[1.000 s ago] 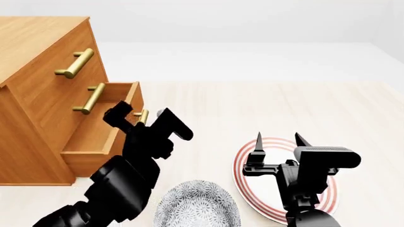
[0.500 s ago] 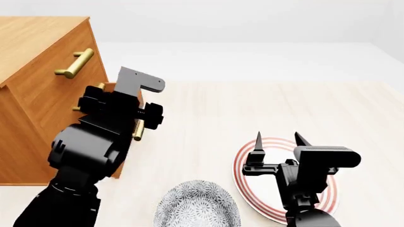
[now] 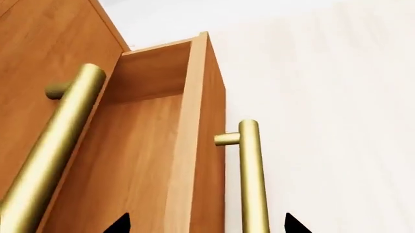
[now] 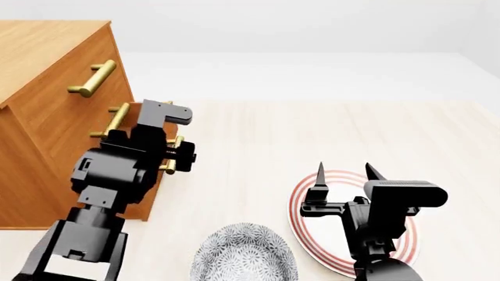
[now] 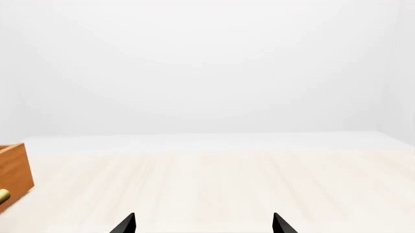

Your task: Open the bottom drawer of the cabinet.

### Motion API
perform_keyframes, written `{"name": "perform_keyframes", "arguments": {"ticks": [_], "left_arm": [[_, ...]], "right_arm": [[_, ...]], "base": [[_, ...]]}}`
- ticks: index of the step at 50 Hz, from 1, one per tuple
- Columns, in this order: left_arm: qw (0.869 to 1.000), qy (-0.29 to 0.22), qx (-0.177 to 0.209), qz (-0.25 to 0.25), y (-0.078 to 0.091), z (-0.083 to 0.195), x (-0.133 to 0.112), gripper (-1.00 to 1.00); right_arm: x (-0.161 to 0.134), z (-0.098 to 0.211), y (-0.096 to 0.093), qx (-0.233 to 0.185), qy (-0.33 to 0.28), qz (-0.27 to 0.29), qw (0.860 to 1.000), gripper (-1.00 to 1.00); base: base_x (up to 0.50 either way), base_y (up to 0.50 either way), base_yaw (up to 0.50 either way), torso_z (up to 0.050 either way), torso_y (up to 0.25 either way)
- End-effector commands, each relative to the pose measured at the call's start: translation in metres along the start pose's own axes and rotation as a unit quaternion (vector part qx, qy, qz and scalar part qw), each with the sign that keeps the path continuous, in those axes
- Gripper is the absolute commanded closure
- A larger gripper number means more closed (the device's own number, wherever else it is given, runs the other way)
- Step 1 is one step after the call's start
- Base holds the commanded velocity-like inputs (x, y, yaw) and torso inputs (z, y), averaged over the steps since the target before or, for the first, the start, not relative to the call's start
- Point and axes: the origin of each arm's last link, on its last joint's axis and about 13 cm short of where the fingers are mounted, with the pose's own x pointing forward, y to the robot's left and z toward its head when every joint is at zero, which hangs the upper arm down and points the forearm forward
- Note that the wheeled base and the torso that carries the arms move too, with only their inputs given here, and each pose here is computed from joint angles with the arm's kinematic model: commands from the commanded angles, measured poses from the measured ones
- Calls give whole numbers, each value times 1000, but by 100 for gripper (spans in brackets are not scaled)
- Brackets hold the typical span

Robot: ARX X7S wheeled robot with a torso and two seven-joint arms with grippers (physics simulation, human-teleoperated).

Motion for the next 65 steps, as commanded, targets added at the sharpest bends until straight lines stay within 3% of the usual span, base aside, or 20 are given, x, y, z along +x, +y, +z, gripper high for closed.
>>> {"name": "perform_keyframes", "arguments": {"ticks": [1, 7, 14, 25, 34, 56, 65], "left_arm": [[998, 46, -21, -43, 0, -10, 9, -100], [993, 64, -45, -93, 1, -9, 7, -100], [991, 68, -58, -102, 3, -8, 9, -100], [983, 64, -72, -158, 2, -5, -2, -100], [972, 58, -61, -221, -7, -3, -18, -100], [953, 43, -29, -299, -46, 0, -37, -100], [949, 35, -24, -313, -49, 0, -39, -100]], "right_arm": [[0, -1, 0, 0, 1, -1, 1000, -100], [-1, -1, 0, 1, 2, -1, 1000, -100], [-1, -1, -1, 0, 2, -3, 1000, -100], [-1, 0, 0, -1, 1, -2, 1000, -100], [0, 1, 0, -2, 0, -2, 1000, -100], [-2, 1, -1, 0, -2, -2, 1000, -100], [-2, 0, -2, -1, -1, -3, 1000, -100]], "base": [[0, 0, 0, 0, 0], [0, 0, 0, 0, 0], [0, 0, 0, 0, 0], [0, 0, 0, 0, 0], [0, 0, 0, 0, 0], [0, 0, 0, 0, 0], [0, 0, 0, 0, 0]]}}
